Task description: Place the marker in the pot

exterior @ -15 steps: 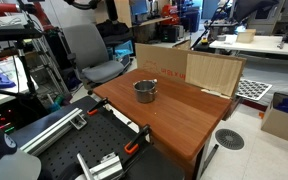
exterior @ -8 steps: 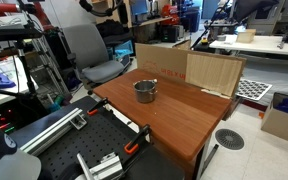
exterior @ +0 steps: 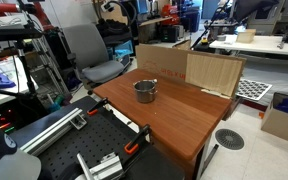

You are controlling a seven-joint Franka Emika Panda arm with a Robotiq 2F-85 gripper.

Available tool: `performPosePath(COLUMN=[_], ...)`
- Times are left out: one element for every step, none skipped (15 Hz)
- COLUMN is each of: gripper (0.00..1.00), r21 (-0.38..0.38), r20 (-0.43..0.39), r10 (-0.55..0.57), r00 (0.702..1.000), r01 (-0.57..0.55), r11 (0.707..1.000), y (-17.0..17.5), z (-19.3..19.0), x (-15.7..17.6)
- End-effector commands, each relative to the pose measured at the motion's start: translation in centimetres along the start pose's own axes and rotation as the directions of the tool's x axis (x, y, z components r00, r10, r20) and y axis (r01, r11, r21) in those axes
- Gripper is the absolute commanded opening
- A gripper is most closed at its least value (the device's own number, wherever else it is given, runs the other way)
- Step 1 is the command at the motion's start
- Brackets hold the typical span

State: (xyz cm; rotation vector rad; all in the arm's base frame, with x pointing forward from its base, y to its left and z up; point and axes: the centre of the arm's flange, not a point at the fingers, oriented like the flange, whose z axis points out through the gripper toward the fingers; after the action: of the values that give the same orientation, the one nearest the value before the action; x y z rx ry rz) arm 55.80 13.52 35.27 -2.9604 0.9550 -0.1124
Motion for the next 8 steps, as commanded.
performPosePath(gripper=[1.0,1.0,1.0,1.0,1.0,1.0,1.0,1.0], r21=[-0.062,-0.085,-0.101,-0.119,-0.132,-0.146,-0.158,-0.17], r20=[-0.037,-0.04,-0.041,-0.044,-0.05,-0.056,-0.062,-0.067], r10=[0.023,0.026,0.035,0.041,0.045,0.055,0.064,0.069], r00=[0.999,0.999,0.999,0.998,0.998,0.997,0.996,0.995], r01=[-0.025,-0.029,-0.039,-0.046,-0.051,-0.063,-0.073,-0.08], r11=[0.998,0.996,0.994,0.992,0.99,0.987,0.985,0.982], y=[-1.7,-1.7,-1.6,-1.4,-1.3,-1.1,-0.9,-0.7], z=[2.3,3.2,3.9,4.7,5.5,6.3,7.0,7.8], x=[1.6,1.9,2.1,2.5,2.9,3.4,3.8,4.3])
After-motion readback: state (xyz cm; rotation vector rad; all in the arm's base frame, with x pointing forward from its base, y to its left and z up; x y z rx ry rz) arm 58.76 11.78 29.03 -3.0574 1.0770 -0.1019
